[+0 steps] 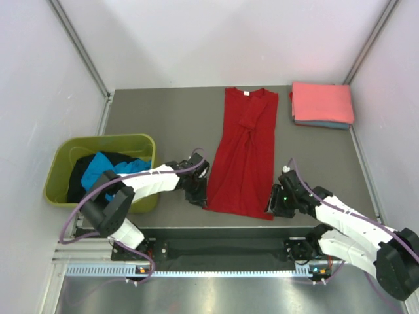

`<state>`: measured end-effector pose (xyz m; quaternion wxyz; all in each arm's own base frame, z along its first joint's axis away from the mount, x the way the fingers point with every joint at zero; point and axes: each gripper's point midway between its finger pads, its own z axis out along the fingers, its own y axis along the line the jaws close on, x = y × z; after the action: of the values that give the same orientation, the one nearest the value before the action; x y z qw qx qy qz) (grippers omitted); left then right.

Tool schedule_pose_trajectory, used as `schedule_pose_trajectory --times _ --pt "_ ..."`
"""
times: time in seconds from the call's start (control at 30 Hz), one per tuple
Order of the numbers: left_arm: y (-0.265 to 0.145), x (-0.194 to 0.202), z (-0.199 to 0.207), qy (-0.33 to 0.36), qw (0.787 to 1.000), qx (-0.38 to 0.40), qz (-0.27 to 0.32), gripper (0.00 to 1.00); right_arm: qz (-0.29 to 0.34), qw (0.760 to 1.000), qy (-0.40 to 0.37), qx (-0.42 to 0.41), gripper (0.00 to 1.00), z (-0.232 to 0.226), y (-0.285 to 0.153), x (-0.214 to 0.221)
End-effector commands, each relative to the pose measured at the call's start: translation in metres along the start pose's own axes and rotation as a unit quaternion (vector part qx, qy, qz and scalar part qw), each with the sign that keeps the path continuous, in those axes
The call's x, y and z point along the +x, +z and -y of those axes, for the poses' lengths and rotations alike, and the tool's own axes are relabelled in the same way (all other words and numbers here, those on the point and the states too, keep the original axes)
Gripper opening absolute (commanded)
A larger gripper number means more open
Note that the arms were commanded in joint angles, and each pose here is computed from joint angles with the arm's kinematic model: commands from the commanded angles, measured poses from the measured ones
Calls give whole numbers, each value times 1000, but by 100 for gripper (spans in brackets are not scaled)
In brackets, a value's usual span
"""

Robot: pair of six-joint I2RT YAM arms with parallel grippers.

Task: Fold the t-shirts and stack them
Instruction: Fold the tshirt

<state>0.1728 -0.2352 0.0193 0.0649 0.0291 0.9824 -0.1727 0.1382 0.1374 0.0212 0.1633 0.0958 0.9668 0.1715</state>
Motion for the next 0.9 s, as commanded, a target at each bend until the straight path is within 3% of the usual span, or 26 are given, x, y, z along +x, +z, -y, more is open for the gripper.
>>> schedule_pose_trajectory --times 0.0,0.1,0.17,0.2,0.23,0.27,0.33,0.43,0.57,0.73,0.87 --pt "0 3 13 8 999 37 3 10 -14 1000 -3 -13 45 1 5 7" --pt "1 11 14 2 999 42 2 1 -16 1000 -2 6 38 11 9 10" --pt "3 20 20 1 999 48 -3 0 -21 1000 -2 5 31 13 11 14" --pt "5 21 23 2 999 52 -2 0 -21 1000 -2 6 26 14 12 15" --pt "6 25 24 -3 999 50 -6 0 -18 1000 2 3 12 13 11 13" --pt "8 30 26 2 999 44 -5 0 -18 1000 5 4 6 14 11 14" --pt "10 36 28 -7 999 37 -7 0 -15 1000 12 3 0 13 9 13" --pt "8 43 30 -16 999 27 -6 0 -11 1000 18 10 0 14 4 11" --pt "-5 40 30 -15 1000 9 8 0 3 999 14 33 20 13 -16 -1" --pt "-45 -2 30 28 996 -31 79 6 51 998 25 -24 38 -20 -40 -27" --pt "-66 -36 21 29 994 -24 99 10 59 996 7 -71 40 -60 -38 -36"
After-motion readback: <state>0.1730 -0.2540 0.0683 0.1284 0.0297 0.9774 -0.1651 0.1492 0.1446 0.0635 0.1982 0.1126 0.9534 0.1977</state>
